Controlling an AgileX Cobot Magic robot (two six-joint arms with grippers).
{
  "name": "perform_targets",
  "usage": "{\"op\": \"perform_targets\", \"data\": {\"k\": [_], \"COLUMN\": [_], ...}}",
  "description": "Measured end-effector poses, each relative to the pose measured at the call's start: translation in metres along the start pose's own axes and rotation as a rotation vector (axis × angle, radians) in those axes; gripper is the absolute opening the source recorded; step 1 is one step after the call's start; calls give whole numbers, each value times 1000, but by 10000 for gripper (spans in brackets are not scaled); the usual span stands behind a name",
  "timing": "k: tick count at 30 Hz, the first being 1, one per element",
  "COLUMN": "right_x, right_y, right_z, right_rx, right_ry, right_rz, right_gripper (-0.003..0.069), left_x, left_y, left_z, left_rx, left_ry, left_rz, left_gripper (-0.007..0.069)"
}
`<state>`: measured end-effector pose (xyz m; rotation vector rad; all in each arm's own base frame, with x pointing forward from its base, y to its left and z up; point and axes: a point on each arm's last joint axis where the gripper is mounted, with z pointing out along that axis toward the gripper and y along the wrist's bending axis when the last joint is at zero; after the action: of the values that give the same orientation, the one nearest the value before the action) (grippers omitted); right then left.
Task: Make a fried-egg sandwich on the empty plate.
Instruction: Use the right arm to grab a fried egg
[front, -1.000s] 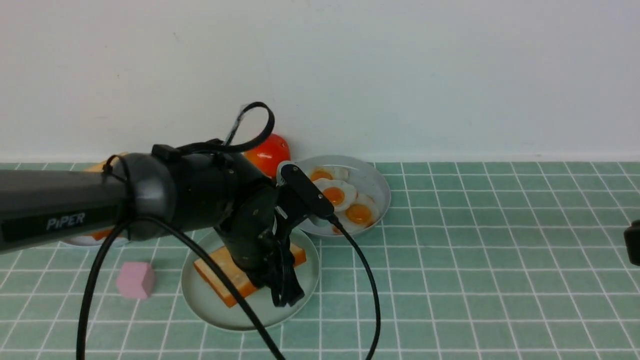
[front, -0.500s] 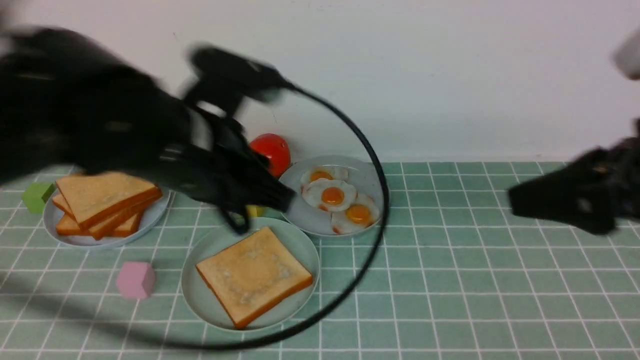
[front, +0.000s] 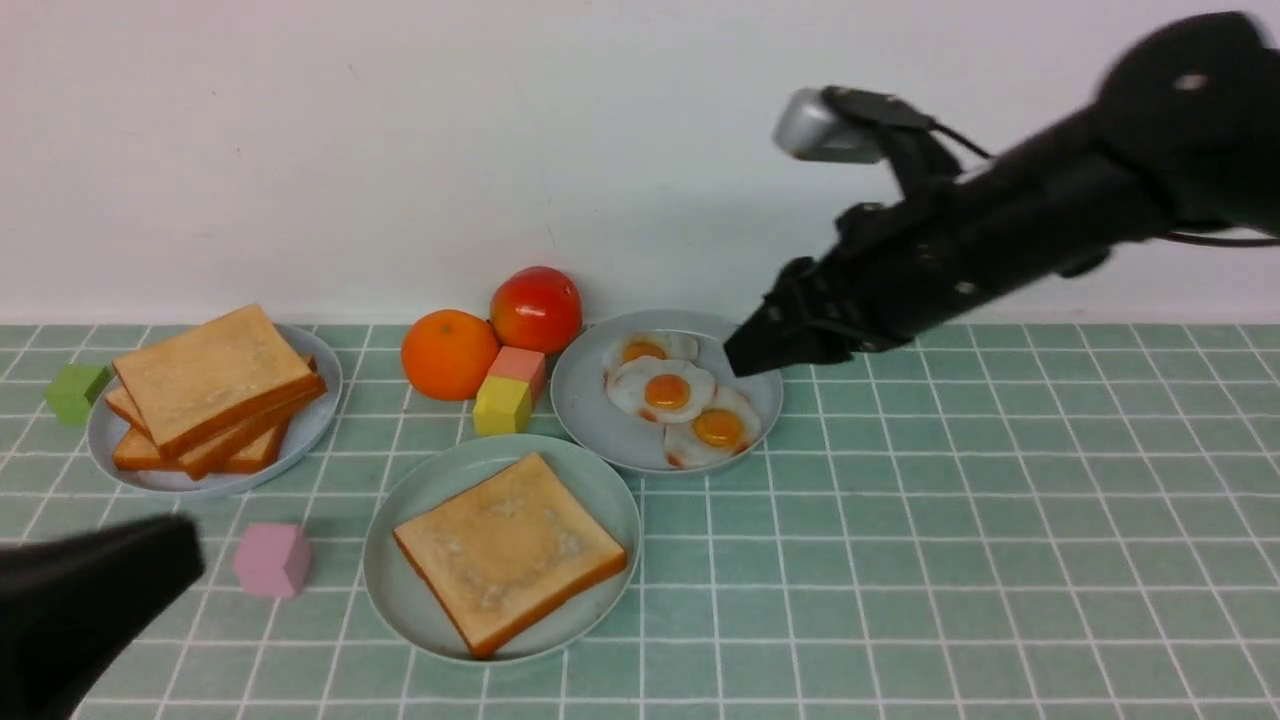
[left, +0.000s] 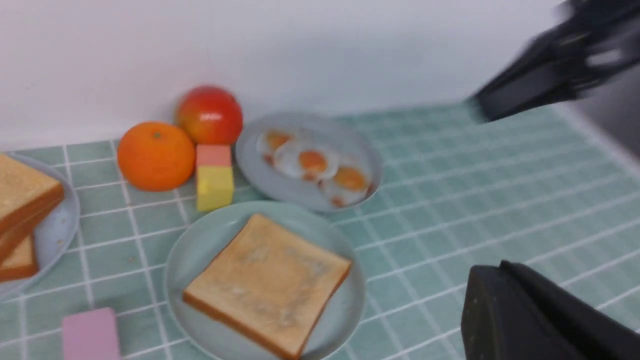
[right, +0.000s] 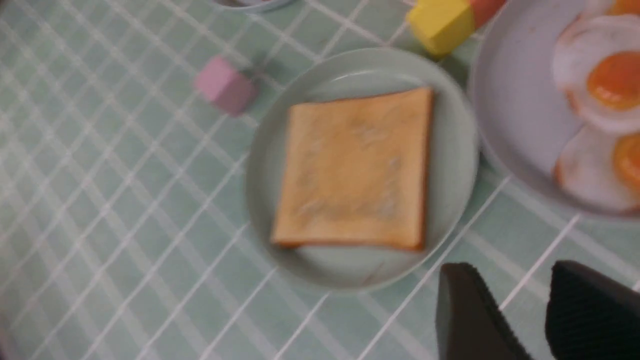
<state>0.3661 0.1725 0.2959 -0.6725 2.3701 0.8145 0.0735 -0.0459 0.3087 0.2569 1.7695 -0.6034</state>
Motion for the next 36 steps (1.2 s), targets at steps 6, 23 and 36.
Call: {"op": "perform_targets", "data": {"k": [6, 23, 36], "right_x": [-14, -33, -33], "right_y": [-28, -56, -131], "right_z": [42, 84, 135], "right_rx": [11, 258, 46], "right_ry": [59, 133, -1], "right_rz": [48, 41, 264], "right_gripper": [295, 304, 394], "left_x": [16, 16, 17], "left_y": [6, 9, 9], "left_z": [-15, -15, -15], "left_rx": [8, -18, -24], "left_ry": [-59, -74, -63], "left_rz": [-23, 51, 51], "left_gripper": [-13, -13, -13]}}
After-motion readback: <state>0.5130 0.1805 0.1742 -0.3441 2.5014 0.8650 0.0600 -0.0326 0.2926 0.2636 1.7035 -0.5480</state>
